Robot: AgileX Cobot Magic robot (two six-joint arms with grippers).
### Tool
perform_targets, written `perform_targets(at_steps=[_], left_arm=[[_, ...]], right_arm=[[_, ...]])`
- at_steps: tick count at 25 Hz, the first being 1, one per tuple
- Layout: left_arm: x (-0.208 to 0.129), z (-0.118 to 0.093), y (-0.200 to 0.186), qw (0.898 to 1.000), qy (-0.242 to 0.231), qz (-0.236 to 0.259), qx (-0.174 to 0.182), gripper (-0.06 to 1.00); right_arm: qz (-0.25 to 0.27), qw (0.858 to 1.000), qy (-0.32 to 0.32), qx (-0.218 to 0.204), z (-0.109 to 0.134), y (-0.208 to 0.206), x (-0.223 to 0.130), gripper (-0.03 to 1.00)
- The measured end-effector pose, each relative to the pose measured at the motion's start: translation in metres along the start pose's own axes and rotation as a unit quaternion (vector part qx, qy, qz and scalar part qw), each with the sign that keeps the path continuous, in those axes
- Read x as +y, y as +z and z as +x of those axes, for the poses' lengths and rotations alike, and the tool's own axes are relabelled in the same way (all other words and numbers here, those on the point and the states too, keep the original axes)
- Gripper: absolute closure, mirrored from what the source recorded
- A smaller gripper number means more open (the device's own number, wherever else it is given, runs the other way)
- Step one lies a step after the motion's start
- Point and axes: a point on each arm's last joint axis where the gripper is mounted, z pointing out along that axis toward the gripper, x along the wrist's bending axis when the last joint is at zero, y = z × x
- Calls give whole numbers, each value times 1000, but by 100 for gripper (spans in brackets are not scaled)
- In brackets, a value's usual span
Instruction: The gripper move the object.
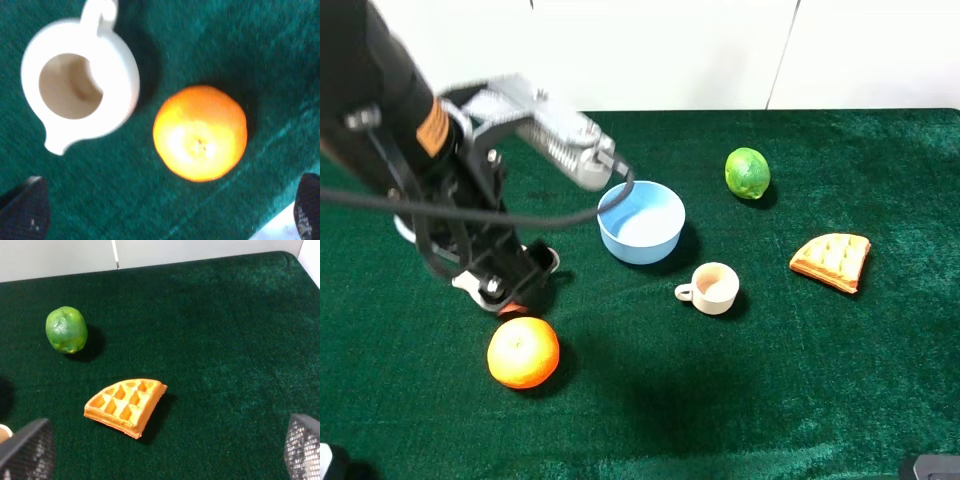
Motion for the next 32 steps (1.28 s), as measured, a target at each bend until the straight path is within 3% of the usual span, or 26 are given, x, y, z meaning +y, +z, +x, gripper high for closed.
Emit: perform_targets(at_steps=[5,13,20,24,32], left_arm=[[18,13,-23,1000,-3,-19,4,-5],[29,53,-60,999,-16,-44,1,-5],[-4,89,-107,994,-60,-90,29,-5],[-26,104,-135,986,-91,-130,58,-5],[-80,96,-189,962,-104,-229,107,-5]], right_arm=[[0,1000,0,0,0,0,0,28],[0,1000,0,0,0,0,0,28],[0,1000,0,0,0,0,0,28],[0,1000,0,0,0,0,0,28],[0,1000,0,0,0,0,0,28]])
